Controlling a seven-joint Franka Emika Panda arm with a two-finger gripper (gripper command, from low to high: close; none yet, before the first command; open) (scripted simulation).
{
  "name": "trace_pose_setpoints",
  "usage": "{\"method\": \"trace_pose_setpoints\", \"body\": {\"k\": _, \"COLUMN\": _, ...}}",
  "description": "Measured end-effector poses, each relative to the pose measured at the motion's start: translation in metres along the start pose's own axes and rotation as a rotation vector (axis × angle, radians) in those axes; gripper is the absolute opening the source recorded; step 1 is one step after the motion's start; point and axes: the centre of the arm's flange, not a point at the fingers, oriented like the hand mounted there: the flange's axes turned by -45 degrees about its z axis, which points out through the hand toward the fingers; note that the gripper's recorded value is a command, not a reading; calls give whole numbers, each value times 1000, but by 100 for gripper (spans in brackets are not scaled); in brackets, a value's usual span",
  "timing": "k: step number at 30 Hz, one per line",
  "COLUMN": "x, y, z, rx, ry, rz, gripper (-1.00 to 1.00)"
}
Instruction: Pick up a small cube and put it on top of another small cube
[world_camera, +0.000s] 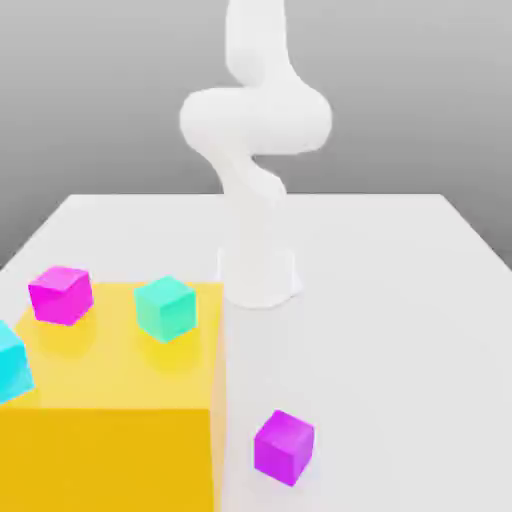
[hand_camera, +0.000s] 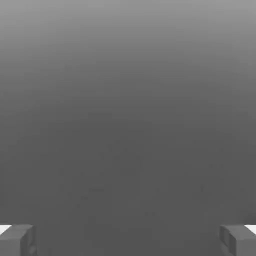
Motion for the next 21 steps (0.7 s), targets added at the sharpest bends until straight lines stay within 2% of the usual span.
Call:
{"method": "trace_pose_setpoints", "body": {"k": 8, "x": -52, "y": -27, "z": 159, "rx": 101, "ry": -202, "rz": -335, "gripper": 0}}
{"method": "trace_pose_setpoints", "body": {"k": 14, "x": -123, "y": -40, "z": 263, "rx": 208, "ry": -366, "rz": -560, "gripper": 0}}
{"method": "trace_pose_setpoints", "body": {"k": 21, "x": -224, "y": -44, "z": 352, "rx": 335, "ry": -560, "rz": -774, "gripper": 0}}
